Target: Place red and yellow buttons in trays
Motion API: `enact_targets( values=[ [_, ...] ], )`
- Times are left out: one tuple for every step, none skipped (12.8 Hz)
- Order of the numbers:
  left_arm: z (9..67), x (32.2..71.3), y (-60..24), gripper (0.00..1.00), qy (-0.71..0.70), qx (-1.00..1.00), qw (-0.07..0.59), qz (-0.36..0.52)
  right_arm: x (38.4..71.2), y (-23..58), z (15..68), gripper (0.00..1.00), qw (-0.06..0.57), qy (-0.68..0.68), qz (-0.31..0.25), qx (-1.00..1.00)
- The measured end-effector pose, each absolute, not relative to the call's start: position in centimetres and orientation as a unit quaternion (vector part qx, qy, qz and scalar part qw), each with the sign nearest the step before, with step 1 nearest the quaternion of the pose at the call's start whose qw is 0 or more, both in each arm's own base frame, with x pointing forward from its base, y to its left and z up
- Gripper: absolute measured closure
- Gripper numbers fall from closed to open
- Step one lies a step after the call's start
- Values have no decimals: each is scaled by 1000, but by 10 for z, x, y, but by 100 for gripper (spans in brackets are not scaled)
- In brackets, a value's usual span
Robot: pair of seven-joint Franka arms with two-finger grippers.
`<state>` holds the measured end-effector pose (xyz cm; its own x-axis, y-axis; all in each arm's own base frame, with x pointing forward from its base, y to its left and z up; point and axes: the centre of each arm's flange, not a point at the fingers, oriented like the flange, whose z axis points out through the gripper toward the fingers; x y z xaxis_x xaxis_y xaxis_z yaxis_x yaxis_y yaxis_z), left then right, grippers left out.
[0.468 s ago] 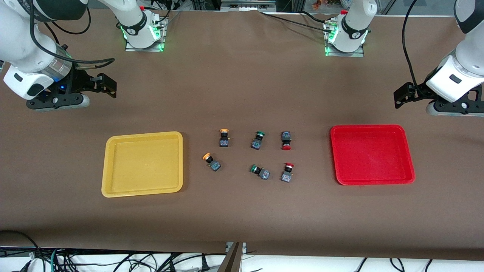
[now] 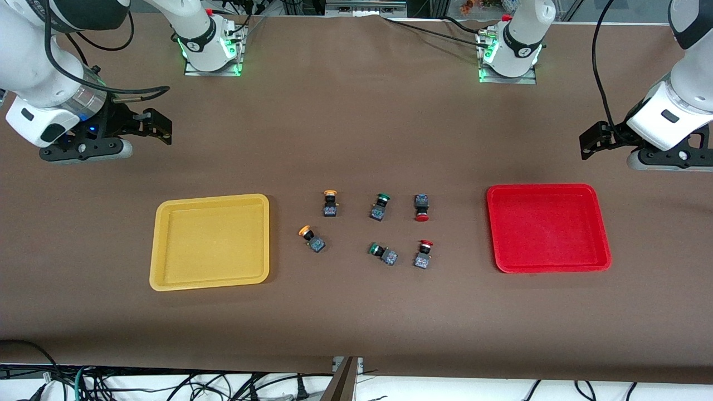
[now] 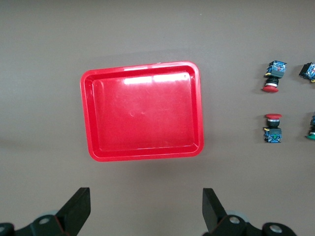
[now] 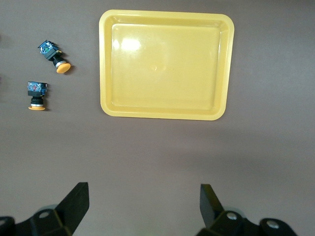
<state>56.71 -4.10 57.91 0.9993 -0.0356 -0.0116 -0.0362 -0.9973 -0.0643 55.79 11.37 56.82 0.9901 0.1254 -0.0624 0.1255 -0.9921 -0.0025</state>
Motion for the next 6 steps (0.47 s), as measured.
enact_targets(
  values=[
    [579, 567, -42, 0, 18, -999, 32, 5, 558, 114, 568, 0, 1, 63, -31, 998],
    [579, 567, -44, 0, 20, -999, 32, 5, 558, 114, 568, 0, 1, 63, -31, 998],
    [579, 566, -48, 0, 24, -999, 32, 5, 558, 114, 568, 0, 1, 63, -31, 998],
    [579, 566, -53, 0, 28, -999, 32, 5, 558, 114, 568, 0, 1, 63, -31, 997],
    [579, 566, -56, 0, 30, -999, 32, 5, 558, 114, 568, 0, 1, 64, -31, 997],
    [579, 566, -56, 0, 31, -999, 32, 5, 558, 114, 568, 0, 1, 64, -31, 997]
  ],
)
